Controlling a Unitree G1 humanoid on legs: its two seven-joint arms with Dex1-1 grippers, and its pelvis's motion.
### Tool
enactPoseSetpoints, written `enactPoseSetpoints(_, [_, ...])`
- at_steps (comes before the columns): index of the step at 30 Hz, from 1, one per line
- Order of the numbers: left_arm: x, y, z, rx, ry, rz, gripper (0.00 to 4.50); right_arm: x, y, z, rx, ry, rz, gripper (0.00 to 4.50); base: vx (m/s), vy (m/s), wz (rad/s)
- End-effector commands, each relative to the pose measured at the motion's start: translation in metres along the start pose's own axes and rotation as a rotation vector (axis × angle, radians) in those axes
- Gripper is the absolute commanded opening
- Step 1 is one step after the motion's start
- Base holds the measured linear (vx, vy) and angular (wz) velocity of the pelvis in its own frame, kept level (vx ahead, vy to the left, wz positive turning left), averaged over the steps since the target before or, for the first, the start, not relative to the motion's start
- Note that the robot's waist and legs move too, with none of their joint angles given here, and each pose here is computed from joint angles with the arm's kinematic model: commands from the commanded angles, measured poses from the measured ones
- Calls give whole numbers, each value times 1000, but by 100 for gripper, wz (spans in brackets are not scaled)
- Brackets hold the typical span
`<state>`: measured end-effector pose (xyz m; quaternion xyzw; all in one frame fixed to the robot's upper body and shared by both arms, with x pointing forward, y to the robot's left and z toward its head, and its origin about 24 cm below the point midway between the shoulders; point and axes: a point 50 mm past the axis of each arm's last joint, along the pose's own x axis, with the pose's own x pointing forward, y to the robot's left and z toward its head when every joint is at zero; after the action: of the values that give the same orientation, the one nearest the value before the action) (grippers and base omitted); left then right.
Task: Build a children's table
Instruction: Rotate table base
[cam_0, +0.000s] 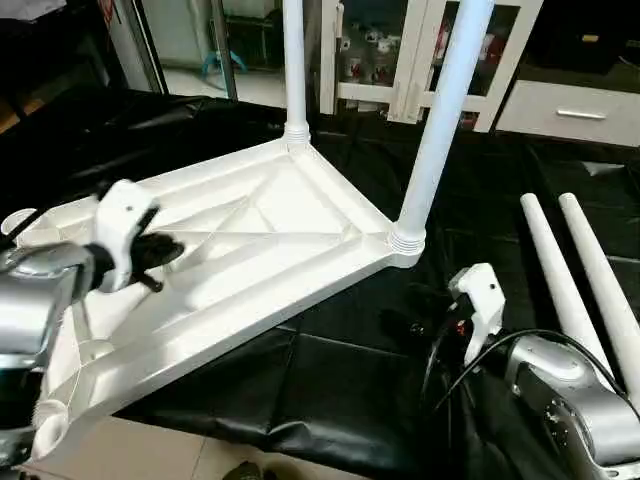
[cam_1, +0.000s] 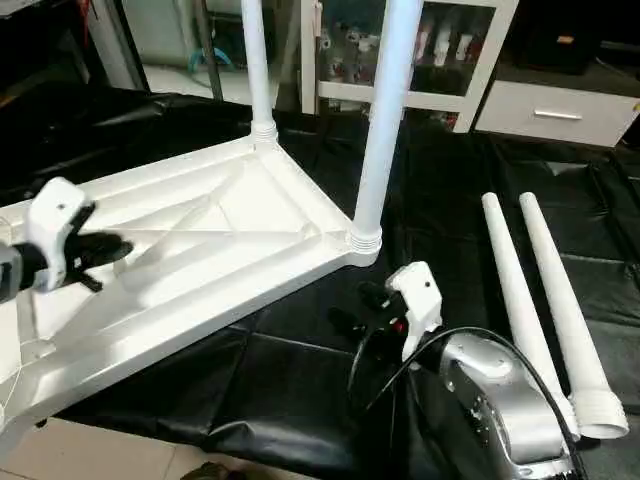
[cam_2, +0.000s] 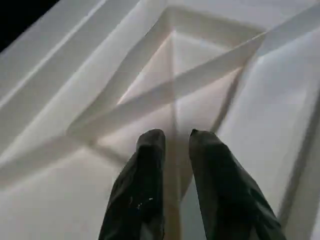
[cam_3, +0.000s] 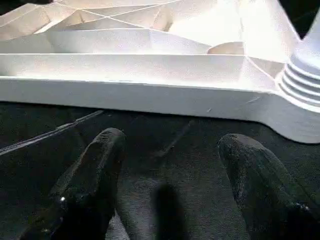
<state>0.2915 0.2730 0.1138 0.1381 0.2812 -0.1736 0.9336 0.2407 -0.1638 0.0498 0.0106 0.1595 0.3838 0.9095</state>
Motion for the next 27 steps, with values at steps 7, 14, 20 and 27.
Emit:
enactPoseSetpoints(7, [-10, 31, -30, 12, 172, 248, 106, 0, 2, 5, -26, -4, 14, 327, 0, 0, 0])
enactPoseSetpoints(14, [14, 18, -34, 7, 171, 204, 106, 2, 4, 6, -34, -6, 21, 327, 0, 0, 0])
enactPoseSetpoints(20, [60, -18, -8, 18, 80, 53, 106, 4, 2, 9, -47, -14, 16, 327, 0, 0, 0])
enactPoseSetpoints(27, [101, -74, 28, 5, -16, -128, 106, 6, 3, 11, -51, -27, 0, 327, 0, 0, 0])
